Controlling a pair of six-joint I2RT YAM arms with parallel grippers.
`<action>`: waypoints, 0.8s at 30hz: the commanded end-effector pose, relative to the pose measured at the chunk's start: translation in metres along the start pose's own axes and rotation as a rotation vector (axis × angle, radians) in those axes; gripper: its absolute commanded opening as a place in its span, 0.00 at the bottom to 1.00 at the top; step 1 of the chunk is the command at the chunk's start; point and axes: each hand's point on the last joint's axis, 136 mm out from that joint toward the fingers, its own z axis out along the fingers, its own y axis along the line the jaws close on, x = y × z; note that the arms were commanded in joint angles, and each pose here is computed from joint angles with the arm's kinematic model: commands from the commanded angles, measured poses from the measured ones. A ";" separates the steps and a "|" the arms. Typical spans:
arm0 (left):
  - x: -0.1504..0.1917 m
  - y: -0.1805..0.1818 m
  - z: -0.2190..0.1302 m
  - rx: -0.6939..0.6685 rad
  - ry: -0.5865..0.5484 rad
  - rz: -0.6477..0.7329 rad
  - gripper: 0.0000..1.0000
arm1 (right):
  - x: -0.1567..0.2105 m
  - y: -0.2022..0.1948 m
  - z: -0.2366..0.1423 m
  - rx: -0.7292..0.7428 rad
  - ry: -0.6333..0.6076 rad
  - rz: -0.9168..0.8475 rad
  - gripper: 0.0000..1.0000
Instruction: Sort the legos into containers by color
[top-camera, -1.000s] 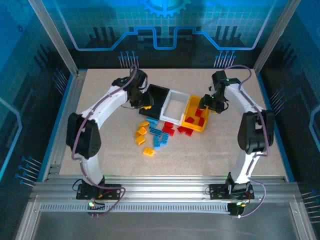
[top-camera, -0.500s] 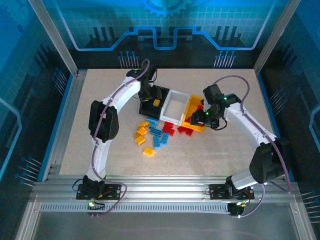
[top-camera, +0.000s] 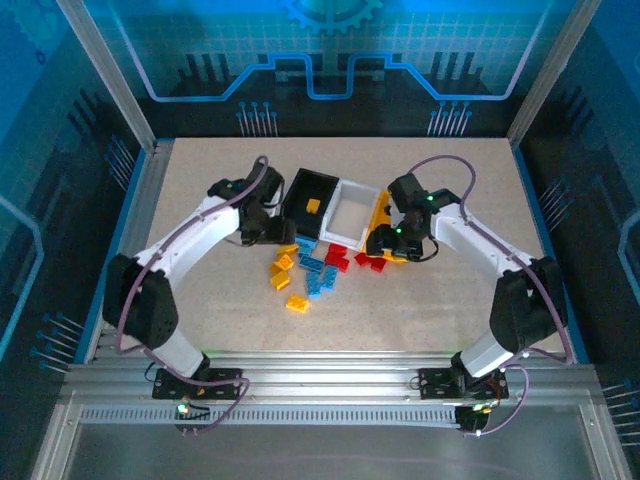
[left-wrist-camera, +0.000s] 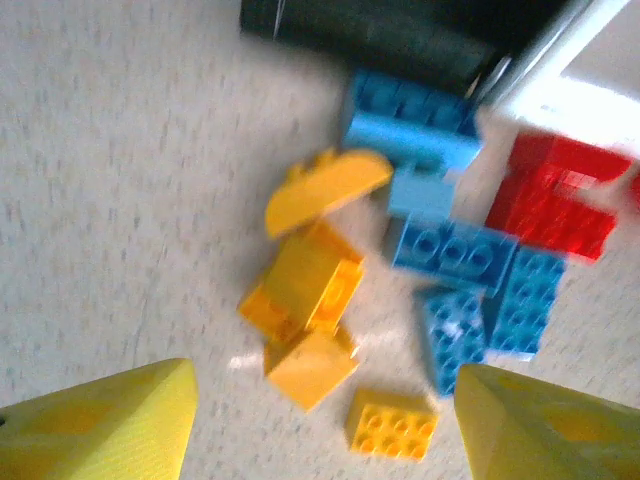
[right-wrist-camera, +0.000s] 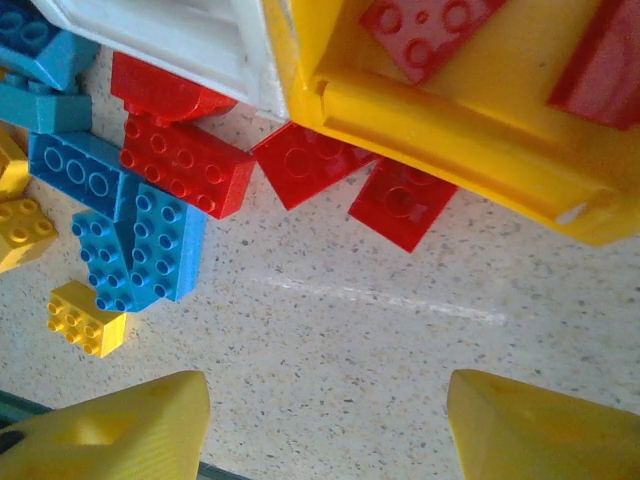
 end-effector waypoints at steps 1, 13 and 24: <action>0.022 0.005 0.025 0.009 0.059 0.025 0.69 | 0.002 0.018 0.005 -0.026 0.022 -0.034 0.66; 0.013 0.002 0.062 0.002 0.115 0.120 0.70 | 0.020 0.023 0.009 -0.006 0.043 -0.043 0.66; -0.006 0.001 0.089 -0.006 0.170 0.164 0.67 | 0.021 0.020 0.005 0.013 0.031 -0.019 0.66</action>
